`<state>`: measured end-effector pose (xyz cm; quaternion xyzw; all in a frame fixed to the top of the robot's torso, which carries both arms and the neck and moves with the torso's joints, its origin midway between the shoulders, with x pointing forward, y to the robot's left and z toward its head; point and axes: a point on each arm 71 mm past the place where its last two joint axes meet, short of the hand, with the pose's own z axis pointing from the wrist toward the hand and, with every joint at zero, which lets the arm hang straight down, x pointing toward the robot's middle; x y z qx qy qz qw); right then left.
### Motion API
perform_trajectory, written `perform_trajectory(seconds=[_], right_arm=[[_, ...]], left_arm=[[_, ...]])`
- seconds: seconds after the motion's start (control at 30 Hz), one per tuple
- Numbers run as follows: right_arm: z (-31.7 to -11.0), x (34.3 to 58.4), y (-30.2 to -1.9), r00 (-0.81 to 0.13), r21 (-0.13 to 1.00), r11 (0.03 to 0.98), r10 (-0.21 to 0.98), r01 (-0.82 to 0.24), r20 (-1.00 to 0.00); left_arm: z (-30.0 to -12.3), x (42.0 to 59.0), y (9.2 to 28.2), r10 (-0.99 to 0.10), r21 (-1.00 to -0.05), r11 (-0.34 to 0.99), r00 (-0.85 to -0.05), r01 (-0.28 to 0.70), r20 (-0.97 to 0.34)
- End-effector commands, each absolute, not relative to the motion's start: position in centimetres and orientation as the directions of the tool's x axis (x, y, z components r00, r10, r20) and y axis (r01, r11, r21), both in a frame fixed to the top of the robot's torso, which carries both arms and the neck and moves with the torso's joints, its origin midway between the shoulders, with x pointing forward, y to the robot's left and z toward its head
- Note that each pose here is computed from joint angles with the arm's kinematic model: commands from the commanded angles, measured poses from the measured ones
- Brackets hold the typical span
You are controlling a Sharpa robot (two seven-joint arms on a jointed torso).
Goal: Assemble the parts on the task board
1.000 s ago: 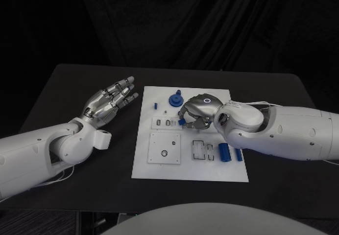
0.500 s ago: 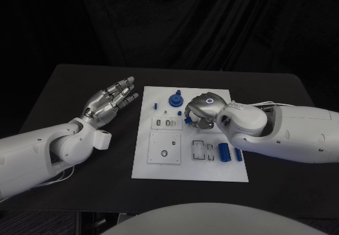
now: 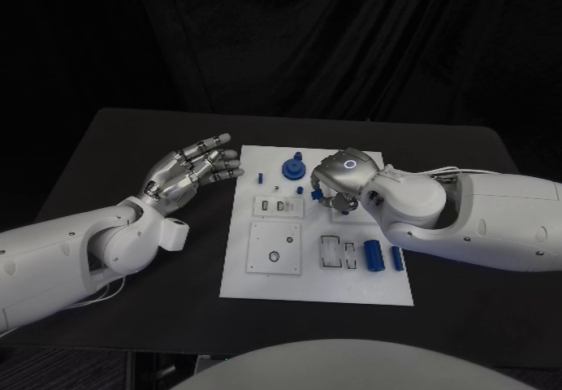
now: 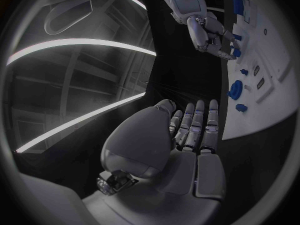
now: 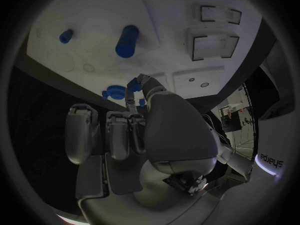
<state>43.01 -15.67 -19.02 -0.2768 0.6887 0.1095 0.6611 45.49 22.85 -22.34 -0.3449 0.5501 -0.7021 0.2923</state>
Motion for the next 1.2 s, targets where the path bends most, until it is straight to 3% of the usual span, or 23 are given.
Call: perform_trajectory(seconds=[0.03, 0.43, 0.73, 1.2], right_arm=[[-17.7, 43.0, -15.6, 0.101, -0.213, 0.826, -0.188, -0.522, -0.977], [-16.3, 43.1, -14.8, 0.125, -0.174, 0.815, -0.125, -0.553, -0.984], [-16.1, 42.9, -13.9, 0.113, -0.13, 0.801, -0.078, -0.584, -0.991], [-16.1, 42.7, -12.9, 0.089, -0.088, 0.784, -0.042, -0.615, -0.995]], left_arm=[[-22.3, 45.2, 22.1, -0.778, -0.985, -0.143, -0.627, 0.1, 0.049], [-23.0, 44.9, 17.9, -0.652, -0.987, 0.01, -0.747, 0.161, -0.129], [-23.8, 44.9, 15.4, -0.563, -0.99, 0.07, -0.814, 0.125, -0.142], [-24.6, 45.3, 13.9, -0.51, -0.992, 0.093, -0.851, 0.088, -0.124]])
